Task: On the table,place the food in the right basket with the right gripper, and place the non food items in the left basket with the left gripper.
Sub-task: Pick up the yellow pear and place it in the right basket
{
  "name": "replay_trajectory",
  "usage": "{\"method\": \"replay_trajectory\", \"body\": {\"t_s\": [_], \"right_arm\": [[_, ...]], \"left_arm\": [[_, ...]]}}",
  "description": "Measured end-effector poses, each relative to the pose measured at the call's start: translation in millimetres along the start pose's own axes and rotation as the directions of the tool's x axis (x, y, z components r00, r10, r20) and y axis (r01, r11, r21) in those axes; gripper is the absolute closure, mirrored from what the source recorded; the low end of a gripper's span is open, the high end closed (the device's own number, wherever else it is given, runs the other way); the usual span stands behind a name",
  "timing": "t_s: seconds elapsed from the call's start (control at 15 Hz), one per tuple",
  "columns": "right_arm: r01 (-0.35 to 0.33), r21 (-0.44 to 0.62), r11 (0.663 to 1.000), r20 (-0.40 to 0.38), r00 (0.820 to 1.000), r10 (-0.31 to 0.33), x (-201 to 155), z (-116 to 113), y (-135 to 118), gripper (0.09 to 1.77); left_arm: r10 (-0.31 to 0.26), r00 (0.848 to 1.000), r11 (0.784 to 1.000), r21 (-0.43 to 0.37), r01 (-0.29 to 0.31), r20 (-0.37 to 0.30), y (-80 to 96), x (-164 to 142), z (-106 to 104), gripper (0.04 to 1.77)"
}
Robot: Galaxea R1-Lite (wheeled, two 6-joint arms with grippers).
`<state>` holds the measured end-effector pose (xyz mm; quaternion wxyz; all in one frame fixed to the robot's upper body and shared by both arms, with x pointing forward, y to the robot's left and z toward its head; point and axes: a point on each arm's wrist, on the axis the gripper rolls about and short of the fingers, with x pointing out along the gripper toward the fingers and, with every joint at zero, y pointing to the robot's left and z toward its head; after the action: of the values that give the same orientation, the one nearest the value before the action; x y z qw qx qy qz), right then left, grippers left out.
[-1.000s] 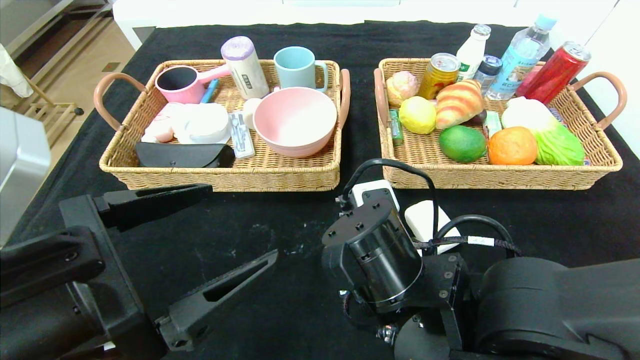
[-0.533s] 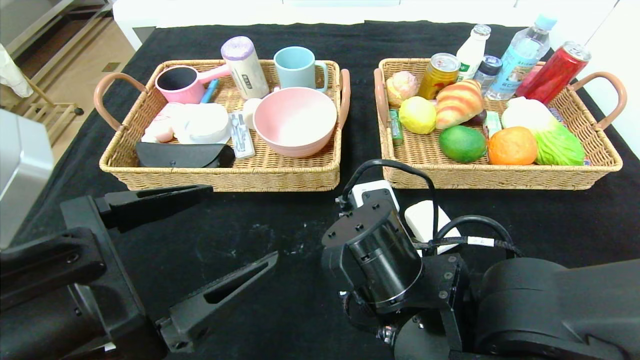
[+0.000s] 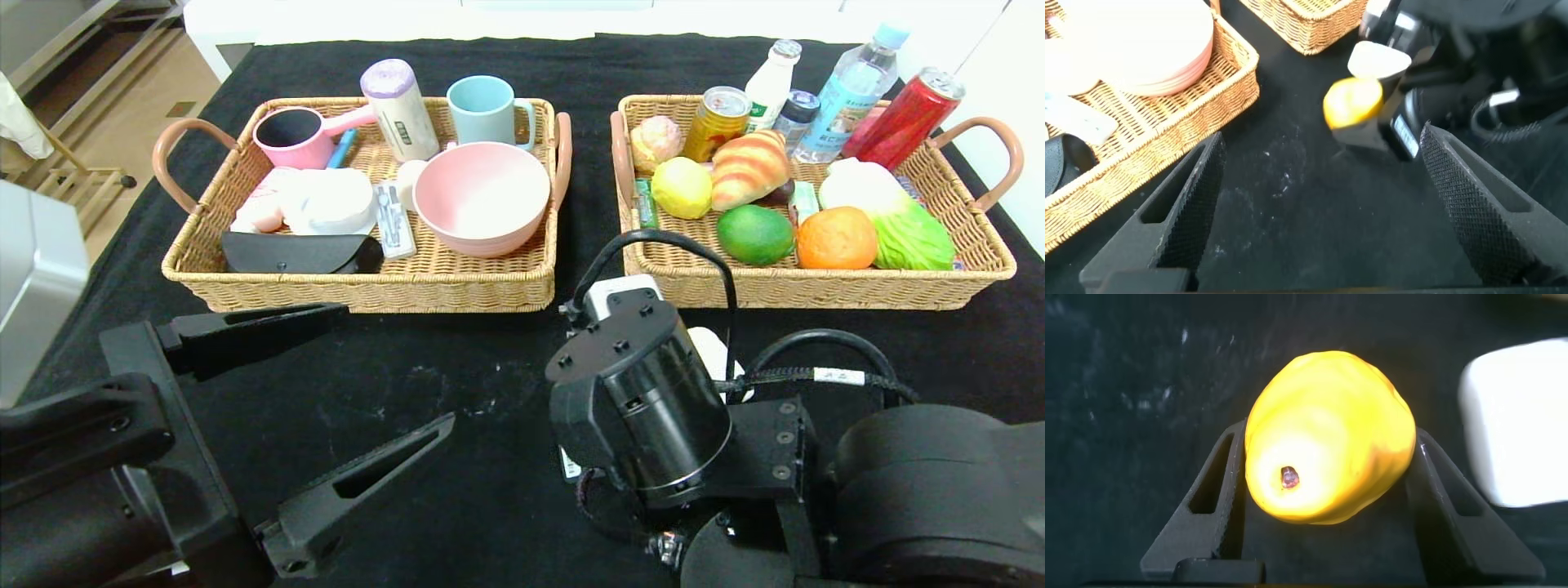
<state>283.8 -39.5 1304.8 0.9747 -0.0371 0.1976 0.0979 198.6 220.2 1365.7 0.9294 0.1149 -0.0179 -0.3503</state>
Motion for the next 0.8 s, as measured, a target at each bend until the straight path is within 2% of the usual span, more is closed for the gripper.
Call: {"method": "replay_trajectory", "body": {"t_s": [0.4,0.8], "right_arm": [[0.026,0.018,1.000,0.041,0.999,-0.026,-5.7,19.1,-18.9,0.68],[0.095,0.047,0.994,0.103,0.990,-0.099,-8.3,49.5,-57.0,0.69]], "left_arm": [[0.000,1.000,1.000,0.000,0.000,0.001,0.0,0.0,0.2,0.09],[0.000,1.000,1.000,0.000,0.000,-0.002,-0.1,0.6,-0.3,0.09]]}}
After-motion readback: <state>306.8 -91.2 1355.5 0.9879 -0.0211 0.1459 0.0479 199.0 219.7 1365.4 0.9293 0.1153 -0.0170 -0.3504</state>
